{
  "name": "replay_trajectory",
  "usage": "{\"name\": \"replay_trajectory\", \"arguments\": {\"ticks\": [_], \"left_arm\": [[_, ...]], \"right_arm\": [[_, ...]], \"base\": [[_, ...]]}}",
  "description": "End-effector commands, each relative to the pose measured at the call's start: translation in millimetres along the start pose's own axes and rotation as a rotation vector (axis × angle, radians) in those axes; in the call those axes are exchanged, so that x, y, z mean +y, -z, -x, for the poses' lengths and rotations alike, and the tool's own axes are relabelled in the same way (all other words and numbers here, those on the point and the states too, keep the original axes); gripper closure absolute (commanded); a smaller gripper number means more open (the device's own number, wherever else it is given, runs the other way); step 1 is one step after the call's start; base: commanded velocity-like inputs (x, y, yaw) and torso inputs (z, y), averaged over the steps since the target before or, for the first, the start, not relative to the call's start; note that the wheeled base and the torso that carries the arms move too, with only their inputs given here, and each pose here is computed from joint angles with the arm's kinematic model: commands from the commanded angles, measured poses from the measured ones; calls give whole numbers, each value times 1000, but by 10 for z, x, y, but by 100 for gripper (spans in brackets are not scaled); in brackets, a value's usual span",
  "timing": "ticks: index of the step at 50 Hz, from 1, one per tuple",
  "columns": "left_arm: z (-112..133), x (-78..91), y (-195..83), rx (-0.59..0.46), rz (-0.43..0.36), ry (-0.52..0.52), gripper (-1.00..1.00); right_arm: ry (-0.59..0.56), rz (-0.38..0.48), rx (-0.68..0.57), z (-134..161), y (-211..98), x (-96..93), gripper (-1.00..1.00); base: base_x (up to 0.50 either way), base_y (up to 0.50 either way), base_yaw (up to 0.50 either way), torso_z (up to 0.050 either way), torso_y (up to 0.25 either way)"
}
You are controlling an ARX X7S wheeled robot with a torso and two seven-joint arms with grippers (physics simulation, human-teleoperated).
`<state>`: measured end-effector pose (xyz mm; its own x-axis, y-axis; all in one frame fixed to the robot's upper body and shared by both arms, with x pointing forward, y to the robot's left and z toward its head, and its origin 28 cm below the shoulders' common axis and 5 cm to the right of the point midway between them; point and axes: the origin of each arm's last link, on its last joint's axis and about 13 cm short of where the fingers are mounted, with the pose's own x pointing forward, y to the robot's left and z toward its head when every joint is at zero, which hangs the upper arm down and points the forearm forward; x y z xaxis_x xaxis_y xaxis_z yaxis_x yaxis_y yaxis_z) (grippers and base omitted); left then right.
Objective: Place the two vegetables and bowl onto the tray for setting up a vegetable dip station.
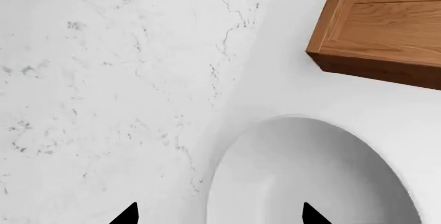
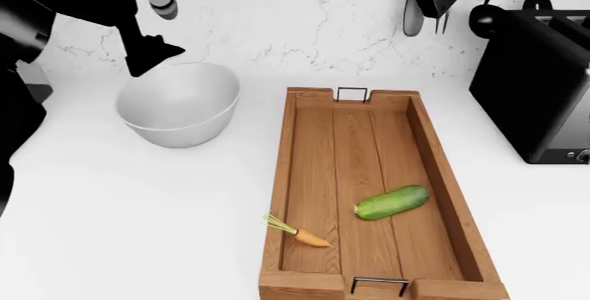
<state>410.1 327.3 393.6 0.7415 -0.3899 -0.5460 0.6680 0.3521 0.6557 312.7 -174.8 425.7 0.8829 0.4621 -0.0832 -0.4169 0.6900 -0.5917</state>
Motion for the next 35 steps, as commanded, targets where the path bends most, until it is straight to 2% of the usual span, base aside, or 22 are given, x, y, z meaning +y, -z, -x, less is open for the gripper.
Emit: {"name": "replay_trajectory", "arguments": {"ticks": [1,7,10,15,19,25,31,35], "left_arm": [[-39,-16,-20,-3,-4,12,-100],[-131,-67,-2,-8,-2,42,-100],[-180,-99,17,-27,25,42,-100],[-296,-177,81,10,12,122,-100],[-262,-169,126,115,-13,203,-100],[-82,-50,50,190,-84,314,-100],[134,-78,-95,200,-108,359,-100],[176,-105,-140,199,-114,377,-100]], "right_arm": [[22,-23,3,-4,37,-4,-100],[7,-6,23,0,78,21,-100],[2,-4,25,-7,100,38,-100],[-5,-4,31,-18,130,57,-100],[-2,-8,36,-20,165,72,-100],[-1,-20,44,-25,246,110,-100],[-14,-31,31,-88,299,149,-100],[-21,-41,23,-107,335,179,-100]], "base": [[500,0,0,0,0],[61,0,0,3,0],[0,0,0,0,0],[0,0,0,0,0],[0,0,0,0,0],[0,0,0,0,0],[0,0,0,0,0],[0,0,0,0,0]]}}
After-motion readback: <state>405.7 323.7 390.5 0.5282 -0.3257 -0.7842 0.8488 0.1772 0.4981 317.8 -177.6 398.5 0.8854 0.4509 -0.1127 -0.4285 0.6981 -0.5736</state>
